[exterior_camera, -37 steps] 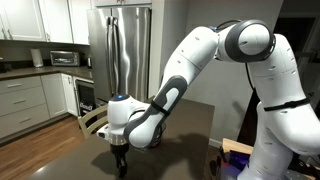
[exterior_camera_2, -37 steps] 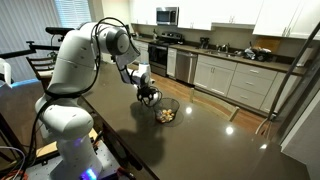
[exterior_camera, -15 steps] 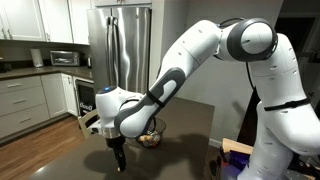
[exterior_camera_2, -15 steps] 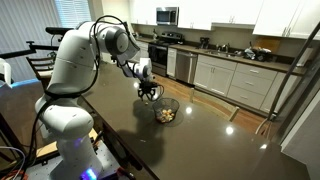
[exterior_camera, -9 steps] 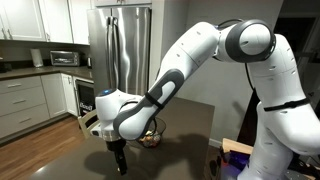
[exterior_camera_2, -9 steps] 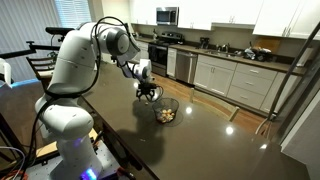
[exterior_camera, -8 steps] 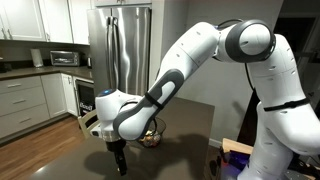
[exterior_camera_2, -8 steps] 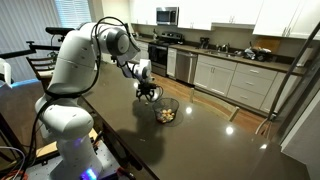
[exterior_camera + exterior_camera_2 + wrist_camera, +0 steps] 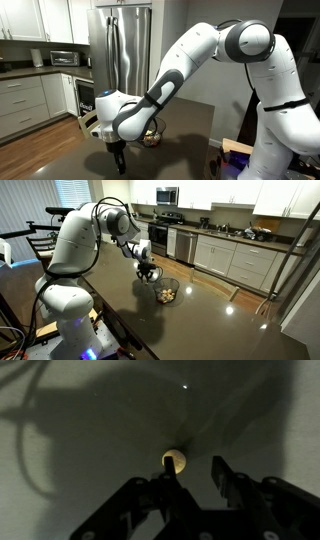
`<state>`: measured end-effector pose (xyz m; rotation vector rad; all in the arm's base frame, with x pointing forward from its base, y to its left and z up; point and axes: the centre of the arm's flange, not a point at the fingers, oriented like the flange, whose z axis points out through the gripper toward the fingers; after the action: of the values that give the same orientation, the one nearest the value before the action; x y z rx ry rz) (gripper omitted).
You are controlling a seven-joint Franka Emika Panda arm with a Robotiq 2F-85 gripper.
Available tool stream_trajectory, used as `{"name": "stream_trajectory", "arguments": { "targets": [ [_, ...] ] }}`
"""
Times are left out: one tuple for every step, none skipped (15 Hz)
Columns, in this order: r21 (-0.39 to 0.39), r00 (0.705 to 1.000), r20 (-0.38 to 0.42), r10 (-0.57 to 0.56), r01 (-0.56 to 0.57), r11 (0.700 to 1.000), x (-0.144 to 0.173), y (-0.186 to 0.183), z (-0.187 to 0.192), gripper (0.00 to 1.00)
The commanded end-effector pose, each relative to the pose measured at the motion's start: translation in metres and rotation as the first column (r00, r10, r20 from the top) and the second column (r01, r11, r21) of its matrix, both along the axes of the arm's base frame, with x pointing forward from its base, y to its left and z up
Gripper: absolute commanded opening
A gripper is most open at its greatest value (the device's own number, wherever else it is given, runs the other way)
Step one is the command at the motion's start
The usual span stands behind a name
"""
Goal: Put the one packet inside the basket
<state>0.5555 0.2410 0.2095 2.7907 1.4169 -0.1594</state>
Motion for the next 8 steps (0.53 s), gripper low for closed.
{"name": "stream_trajectory", "arguments": {
  "targets": [
    [0.006, 1.0, -0.016, -0.013, 0.013, 1.0, 0.0027, -0.0005, -0.0012, 0.14],
    [0.004, 1.0, -0.014, -0.012, 0.012, 1.0, 0.0025, -0.0006, -0.0016, 0.07],
    [0.004, 1.0, -0.013, -0.011, 0.011, 1.0, 0.0023, -0.0008, -0.0017, 0.05],
    [0.003, 1.0, -0.013, -0.01, 0.01, 1.0, 0.0023, -0.0012, -0.0021, 0.02],
    [0.002, 1.0, -0.014, -0.01, 0.01, 1.0, 0.0022, -0.0015, -0.003, 0.01],
    [0.002, 1.0, -0.016, -0.01, 0.01, 1.0, 0.0019, -0.0015, -0.0036, 0.0],
    [0.002, 1.0, -0.017, -0.01, 0.01, 1.0, 0.0018, -0.0015, -0.0042, 0.0],
    [0.001, 1.0, -0.017, -0.009, 0.01, 1.0, 0.0017, -0.0013, -0.0046, 0.02]
  ]
}}
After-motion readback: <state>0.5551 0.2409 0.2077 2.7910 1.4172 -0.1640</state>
